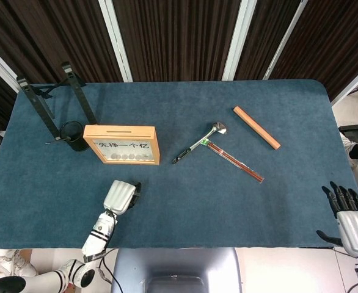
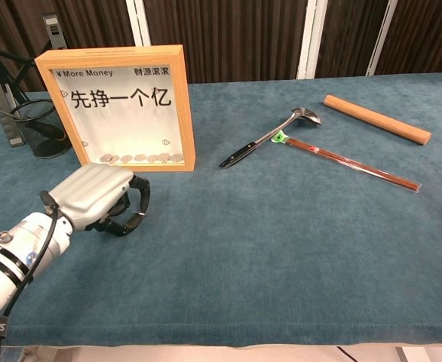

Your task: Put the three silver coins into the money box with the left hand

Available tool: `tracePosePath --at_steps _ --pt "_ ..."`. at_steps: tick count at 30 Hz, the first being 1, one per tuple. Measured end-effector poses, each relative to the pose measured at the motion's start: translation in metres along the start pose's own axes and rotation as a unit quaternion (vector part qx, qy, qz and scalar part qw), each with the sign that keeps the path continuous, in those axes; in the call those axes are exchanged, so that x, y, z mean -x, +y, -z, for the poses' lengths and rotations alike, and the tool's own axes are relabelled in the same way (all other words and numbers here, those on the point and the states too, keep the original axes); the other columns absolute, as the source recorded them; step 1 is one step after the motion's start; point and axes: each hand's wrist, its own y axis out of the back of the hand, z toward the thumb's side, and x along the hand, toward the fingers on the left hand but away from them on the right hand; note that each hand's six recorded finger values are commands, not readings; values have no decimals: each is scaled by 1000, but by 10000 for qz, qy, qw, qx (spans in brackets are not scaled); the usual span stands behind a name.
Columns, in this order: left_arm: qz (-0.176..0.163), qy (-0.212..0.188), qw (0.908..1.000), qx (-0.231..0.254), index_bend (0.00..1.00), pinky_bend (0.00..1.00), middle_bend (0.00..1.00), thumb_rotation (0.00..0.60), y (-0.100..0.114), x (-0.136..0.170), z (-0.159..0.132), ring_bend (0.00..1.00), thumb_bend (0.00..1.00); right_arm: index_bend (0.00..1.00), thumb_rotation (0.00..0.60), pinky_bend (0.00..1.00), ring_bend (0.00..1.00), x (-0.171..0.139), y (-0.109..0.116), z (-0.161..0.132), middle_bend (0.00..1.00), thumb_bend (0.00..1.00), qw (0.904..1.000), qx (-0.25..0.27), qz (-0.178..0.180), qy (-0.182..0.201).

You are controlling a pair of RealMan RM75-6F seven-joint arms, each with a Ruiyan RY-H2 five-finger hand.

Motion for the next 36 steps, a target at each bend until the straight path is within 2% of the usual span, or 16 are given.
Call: tracePosePath --at_steps 12,18,24,28,32,36 --pt "-69 18 10000 -41 654 1000 1000 600 3 0 3 1000 471 0 600 0 0 0 0 0 0 151 10000 -4 3 6" --pt "-258 -49 9996 -68 652 1000 1000 600 22 2 11 1000 498 0 600 0 0 0 1 0 0 151 10000 6 6 12" --pt "-560 -121 9982 145 642 1000 1000 600 73 10 23 1000 504 0 600 0 0 0 0 -2 0 151 10000 8 0 47" --pt "-745 -73 9964 391 635 1000 1000 600 129 17 34 1000 503 0 600 0 0 2 -2 -4 0 151 10000 -11 -40 79" --pt "-890 171 9940 610 631 1000 1000 600 187 22 52 1000 503 0 600 0 0 4 -4 -7 0 151 9999 -22 -70 98" --pt "-976 546 9903 823 623 1000 1000 600 227 15 73 1000 500 0 600 0 0 6 -6 -7 0 151 9999 -35 -100 85"
